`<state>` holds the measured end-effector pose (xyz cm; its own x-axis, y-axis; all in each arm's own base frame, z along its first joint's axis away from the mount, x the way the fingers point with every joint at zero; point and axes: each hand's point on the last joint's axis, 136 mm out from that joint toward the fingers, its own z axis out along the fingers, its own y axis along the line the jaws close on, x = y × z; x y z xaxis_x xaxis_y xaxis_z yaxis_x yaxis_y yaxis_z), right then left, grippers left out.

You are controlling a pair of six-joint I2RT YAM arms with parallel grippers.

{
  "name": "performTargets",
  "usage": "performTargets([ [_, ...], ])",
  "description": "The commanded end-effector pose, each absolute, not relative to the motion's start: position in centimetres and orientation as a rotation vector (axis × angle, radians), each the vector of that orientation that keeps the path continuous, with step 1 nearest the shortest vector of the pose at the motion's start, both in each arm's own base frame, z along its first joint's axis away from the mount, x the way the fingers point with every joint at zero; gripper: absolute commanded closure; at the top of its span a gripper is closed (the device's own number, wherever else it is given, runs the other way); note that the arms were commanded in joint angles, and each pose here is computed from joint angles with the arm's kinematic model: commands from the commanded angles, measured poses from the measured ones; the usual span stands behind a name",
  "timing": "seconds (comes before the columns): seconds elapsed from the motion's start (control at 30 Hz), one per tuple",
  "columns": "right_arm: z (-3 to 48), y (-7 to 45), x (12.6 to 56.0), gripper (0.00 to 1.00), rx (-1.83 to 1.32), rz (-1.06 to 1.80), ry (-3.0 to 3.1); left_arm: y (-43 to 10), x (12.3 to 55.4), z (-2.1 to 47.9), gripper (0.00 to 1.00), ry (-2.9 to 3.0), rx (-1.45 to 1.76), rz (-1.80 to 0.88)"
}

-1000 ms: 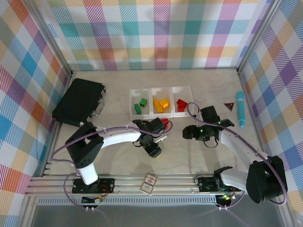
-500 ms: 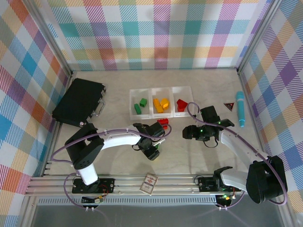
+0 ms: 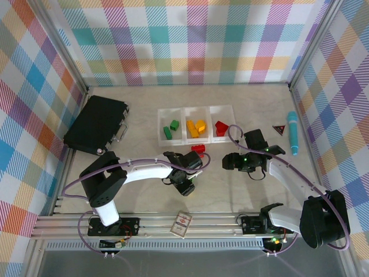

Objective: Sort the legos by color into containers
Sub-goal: Pick up the lego from the middle-left of the table.

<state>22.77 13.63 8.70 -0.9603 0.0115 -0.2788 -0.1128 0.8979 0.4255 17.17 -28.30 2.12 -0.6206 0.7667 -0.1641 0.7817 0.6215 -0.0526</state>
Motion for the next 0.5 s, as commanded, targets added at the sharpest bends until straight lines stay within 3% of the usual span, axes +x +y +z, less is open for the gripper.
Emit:
performTargets([
  [0.0, 8.7, 13.7, 22.6, 0.33, -0.088, 0.667, 2.792, -28.6, 16.6, 2.1, 0.5, 2.726, 1.33, -0.17],
  [0.1, 8.7, 13.8, 22.7, 0.33, -0.09, 0.669, 2.792, -28.4, 16.8, 2.2, 0.65, 2.721, 1.325, -0.153],
  [0.3, 8.9, 13.9, 22.6, 0.33, -0.093, 0.68, 2.79, -28.3, 17.8, 3.8, 0.67, 2.649, 1.302, -0.114],
  [0.47, 9.2, 13.8, 22.6, 0.33, -0.089, 0.682, 2.781, -27.6, 19.9, 8.9, 0.67, 2.497, 1.215, -0.064],
])
